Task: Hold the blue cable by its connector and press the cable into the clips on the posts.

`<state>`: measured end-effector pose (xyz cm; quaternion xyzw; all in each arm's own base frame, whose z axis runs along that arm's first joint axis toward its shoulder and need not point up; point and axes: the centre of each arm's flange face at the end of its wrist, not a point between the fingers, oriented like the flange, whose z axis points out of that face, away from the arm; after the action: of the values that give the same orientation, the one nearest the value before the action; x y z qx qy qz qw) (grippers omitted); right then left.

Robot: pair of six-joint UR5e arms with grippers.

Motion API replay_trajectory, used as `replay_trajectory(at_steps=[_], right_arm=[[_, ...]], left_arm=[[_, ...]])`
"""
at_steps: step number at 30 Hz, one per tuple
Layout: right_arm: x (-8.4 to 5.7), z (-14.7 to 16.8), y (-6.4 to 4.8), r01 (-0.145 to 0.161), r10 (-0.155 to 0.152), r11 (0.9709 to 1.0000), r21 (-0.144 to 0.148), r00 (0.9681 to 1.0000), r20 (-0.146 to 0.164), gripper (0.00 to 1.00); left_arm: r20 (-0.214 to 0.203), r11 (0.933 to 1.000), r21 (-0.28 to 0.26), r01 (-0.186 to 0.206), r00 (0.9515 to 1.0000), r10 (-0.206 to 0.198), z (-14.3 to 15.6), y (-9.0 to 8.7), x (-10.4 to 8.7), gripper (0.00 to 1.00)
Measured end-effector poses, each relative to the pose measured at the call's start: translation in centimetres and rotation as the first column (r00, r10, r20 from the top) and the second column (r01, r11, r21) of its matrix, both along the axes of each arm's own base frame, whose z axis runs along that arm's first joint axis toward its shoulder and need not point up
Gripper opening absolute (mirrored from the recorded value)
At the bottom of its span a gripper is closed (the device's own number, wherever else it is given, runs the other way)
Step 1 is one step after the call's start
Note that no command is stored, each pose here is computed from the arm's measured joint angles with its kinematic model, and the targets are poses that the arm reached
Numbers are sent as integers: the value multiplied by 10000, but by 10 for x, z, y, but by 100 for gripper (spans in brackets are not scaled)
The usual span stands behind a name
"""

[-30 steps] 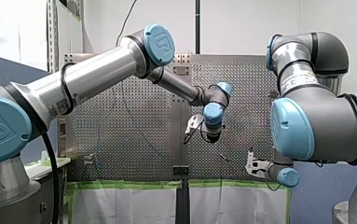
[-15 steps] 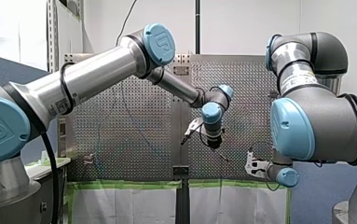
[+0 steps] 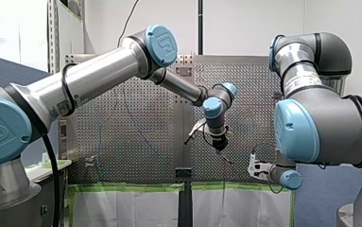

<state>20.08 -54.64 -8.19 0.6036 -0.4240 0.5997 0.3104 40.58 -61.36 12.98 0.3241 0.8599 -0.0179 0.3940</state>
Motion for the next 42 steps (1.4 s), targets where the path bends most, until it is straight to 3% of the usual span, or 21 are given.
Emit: replay_trajectory(at_steps=[5,11,16,20,29,35,38,42], right_arm=[[1,0,0,-13,13,10000,-5,10000,0,0],[1,0,0,-26,26,10000,-3,10000,1,0],[2,0,1,-37,37,10000,-3,10000,1,0],[3,0,1,-56,56,10000,-24,10000,2,0],[6,0,2,-113,113,9999,-48,9999,3,0],[7,0,2,-137,137,9999,-51,9999,2,0],[8,0,2,-146,146,9999,-50,9999,2,0],[11,0,3,-190,190,9998,-50,9998,2,0]], left_arm=[[-453,9999,-16,-141,9989,141,0,4,-3,100],[-1202,9994,-106,-333,9922,318,0,9,-7,100],[-1473,9961,146,-874,9851,886,2,15,-11,100],[-1555,9894,422,-1392,9773,1442,4,23,-11,100],[-2230,9765,688,-2042,9509,2146,7,31,-18,100],[-2703,9670,855,-2402,9285,2545,9,36,-24,100],[-3001,9635,900,-2520,9156,2675,9,37,-26,100],[-3453,9588,934,-2684,8945,2840,10,40,-29,100]])
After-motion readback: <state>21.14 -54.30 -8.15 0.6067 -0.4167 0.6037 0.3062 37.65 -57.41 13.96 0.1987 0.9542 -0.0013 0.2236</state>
